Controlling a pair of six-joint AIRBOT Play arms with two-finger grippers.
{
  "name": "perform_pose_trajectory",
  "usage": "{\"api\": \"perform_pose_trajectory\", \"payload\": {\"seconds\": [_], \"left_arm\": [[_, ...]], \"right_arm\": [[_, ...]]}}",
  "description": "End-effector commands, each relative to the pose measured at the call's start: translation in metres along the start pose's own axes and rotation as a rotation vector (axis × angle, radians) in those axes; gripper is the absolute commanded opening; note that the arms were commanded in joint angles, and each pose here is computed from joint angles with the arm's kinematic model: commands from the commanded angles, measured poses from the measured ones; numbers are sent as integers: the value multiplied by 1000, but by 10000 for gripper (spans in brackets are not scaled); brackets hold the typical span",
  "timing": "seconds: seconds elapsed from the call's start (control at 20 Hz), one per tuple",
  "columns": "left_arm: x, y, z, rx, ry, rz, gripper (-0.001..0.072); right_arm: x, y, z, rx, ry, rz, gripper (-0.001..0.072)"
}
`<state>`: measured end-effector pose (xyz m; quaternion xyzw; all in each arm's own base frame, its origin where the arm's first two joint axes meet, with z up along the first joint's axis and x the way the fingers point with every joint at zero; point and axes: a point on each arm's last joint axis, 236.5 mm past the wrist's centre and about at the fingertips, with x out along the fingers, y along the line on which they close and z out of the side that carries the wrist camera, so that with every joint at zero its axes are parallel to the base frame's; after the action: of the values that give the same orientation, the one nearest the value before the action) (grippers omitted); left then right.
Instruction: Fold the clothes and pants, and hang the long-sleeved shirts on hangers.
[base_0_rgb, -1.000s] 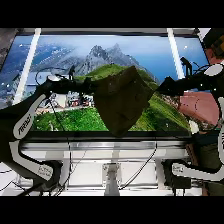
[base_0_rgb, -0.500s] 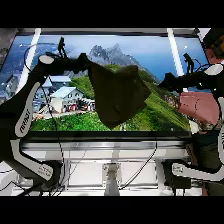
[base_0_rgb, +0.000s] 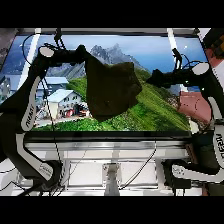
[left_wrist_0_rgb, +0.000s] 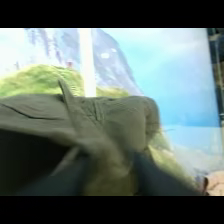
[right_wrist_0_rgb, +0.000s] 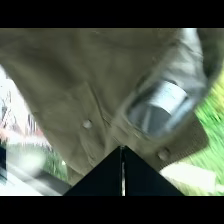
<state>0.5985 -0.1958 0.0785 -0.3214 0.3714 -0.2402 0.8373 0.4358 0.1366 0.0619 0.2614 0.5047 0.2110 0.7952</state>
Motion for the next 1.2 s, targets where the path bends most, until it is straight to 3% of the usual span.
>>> {"api": "perform_pose_trajectory", "payload": {"seconds": [0.0,0.05,0.15,0.2,0.25,0.3,0.35,0.5,0.7,0.95,1.0,1.05,1.1,1.15], "left_arm": [[4,16,2,18,-4,27,447],[1,20,3,19,-1,34,447],[-6,25,-3,7,44,28,439],[-11,26,-10,2,85,21,338],[-17,28,-21,-2,142,11,136],[-23,30,-31,15,194,0,13],[-29,31,-41,46,248,-16,12],[-38,32,-65,75,338,-12,9],[-56,49,-98,137,380,119,9],[-87,57,-151,87,411,169,11],[-90,54,-158,88,416,169,11],[-91,51,-163,92,422,166,11],[-92,46,-166,100,426,160,11],[-91,41,-168,110,430,154,11]], "right_arm": [[10,15,15,-35,-81,3,166],[9,15,19,-35,-96,0,262],[9,14,23,-35,-111,-4,291],[9,13,22,-35,-107,-6,260],[9,13,20,-36,-98,-6,185],[9,12,16,-40,-81,-9,81],[9,10,12,-46,-66,-16,36],[10,0,-7,-67,15,-56,35],[13,-15,-30,-25,69,-135,35],[44,-2,-63,112,60,-148,43],[50,6,-61,130,38,-139,136],[55,13,-57,155,5,-129,383],[58,19,-53,190,-21,-120,554],[60,23,-51,222,-40,-113,595]]}}
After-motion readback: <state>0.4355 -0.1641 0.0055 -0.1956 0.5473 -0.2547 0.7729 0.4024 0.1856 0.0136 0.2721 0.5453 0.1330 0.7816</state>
